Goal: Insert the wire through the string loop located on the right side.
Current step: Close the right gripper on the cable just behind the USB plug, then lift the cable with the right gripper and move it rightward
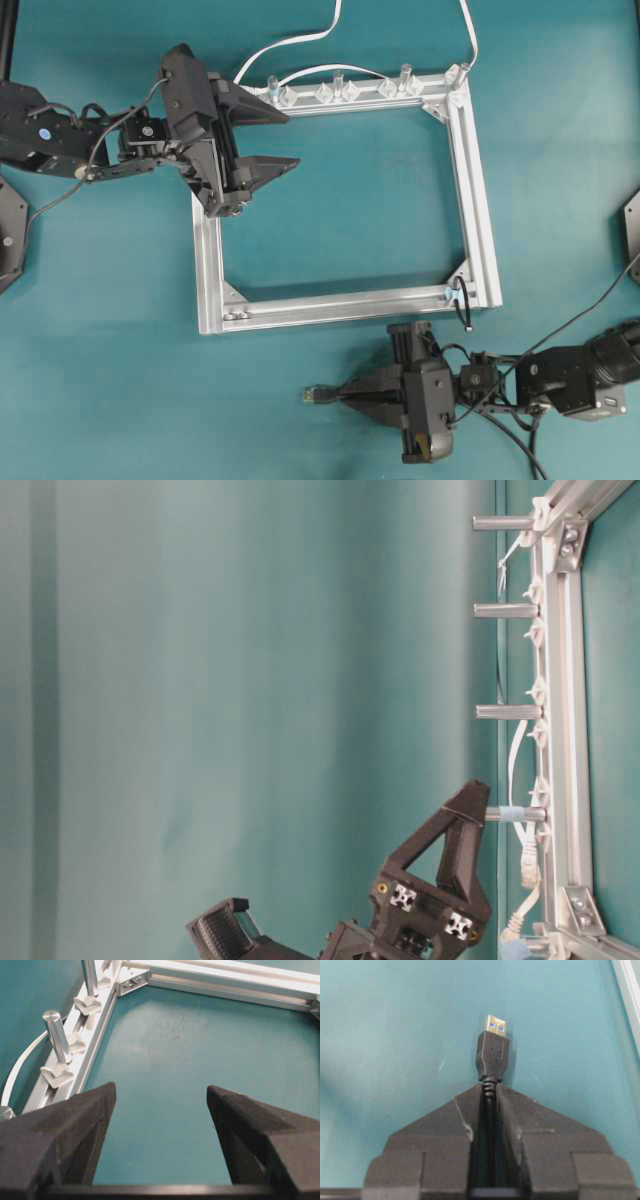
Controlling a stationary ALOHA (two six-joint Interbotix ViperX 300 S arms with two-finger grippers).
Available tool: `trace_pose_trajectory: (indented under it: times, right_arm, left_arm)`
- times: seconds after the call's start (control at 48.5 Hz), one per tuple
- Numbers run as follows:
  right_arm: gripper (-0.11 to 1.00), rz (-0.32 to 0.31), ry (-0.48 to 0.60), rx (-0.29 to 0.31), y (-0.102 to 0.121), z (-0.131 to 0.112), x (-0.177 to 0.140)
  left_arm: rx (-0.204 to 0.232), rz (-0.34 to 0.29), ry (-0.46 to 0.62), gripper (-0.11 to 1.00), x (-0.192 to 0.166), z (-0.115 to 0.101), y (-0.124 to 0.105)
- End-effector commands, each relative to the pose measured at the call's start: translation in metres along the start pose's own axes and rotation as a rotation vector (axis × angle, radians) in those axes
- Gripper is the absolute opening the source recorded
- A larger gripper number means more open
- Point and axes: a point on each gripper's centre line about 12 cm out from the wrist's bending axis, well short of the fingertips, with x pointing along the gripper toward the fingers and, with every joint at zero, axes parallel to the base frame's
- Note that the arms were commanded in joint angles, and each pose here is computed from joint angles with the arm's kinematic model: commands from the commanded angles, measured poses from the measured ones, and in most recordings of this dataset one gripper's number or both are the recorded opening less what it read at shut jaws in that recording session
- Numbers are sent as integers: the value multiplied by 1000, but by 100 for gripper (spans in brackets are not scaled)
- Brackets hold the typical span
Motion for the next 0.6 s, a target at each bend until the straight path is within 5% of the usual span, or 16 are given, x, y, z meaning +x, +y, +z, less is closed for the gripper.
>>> trace_pose_trajectory:
  times: [0.0,0.186,0.578]
  right_arm:
    - [11,-9,-16,-9,-6,12,-3]
    - [11,2,-53,-51,-4,29,-10]
    - [11,24,-127,-15,-2,62,-32]
  left_arm:
    - [6,-7,-38,76,-3,12,-2]
    - [6,-7,-33,76,-3,12,-2]
    - [3,-7,-35,76,-3,12,-2]
